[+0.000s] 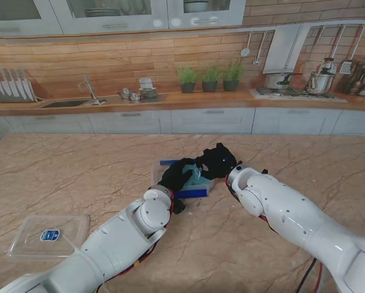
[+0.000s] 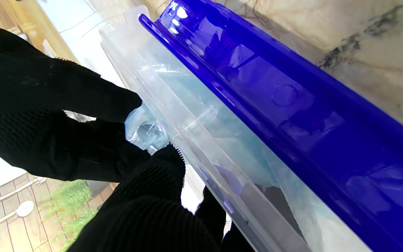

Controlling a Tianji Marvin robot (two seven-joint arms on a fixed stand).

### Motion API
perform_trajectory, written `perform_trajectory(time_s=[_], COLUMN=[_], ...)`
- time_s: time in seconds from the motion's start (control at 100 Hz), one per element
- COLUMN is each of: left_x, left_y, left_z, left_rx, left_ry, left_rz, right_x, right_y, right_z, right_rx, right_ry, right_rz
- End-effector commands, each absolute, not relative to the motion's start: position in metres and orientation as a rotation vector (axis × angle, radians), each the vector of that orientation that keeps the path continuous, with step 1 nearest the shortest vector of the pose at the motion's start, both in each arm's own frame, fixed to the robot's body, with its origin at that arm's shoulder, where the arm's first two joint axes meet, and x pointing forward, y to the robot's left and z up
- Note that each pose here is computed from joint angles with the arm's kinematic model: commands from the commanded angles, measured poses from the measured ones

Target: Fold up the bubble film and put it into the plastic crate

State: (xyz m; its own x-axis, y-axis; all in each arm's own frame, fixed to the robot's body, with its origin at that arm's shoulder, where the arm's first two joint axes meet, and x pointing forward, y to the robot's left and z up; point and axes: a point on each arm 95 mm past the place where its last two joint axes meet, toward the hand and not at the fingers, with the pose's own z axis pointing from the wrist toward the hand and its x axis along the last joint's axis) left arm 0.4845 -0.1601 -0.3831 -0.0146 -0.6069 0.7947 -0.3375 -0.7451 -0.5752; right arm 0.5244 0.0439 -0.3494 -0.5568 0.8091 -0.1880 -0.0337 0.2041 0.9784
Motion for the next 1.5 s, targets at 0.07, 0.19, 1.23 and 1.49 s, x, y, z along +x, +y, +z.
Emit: perform_trajectory(time_s=[0.07, 0.19, 1.23, 1.49], left_x=[0.472, 0.473, 0.472, 0.471], left_y=[-0.153, -0.152, -0.152, -0.154], left_z=[-0.409, -0.408, -0.41, -0.413], left_rx=[-2.098, -2.094, -2.033, -1.968], left_ry=[1.024, 1.015, 1.09, 1.161], left_rz=[-1.762, -1.766, -1.752, -1.736], right_x=[0.532, 0.535, 0.529, 0.526], right_y=[0.058, 0.066, 0.088, 0.081], right_z=[-0.344, -0.343, -0.361, -0.34], right_rx=[0.627, 0.567, 0.528, 0.515], right_ry=[1.81, 1.88, 1.99, 1.906], right_rz=[1.409, 1.316, 1.126, 1.201])
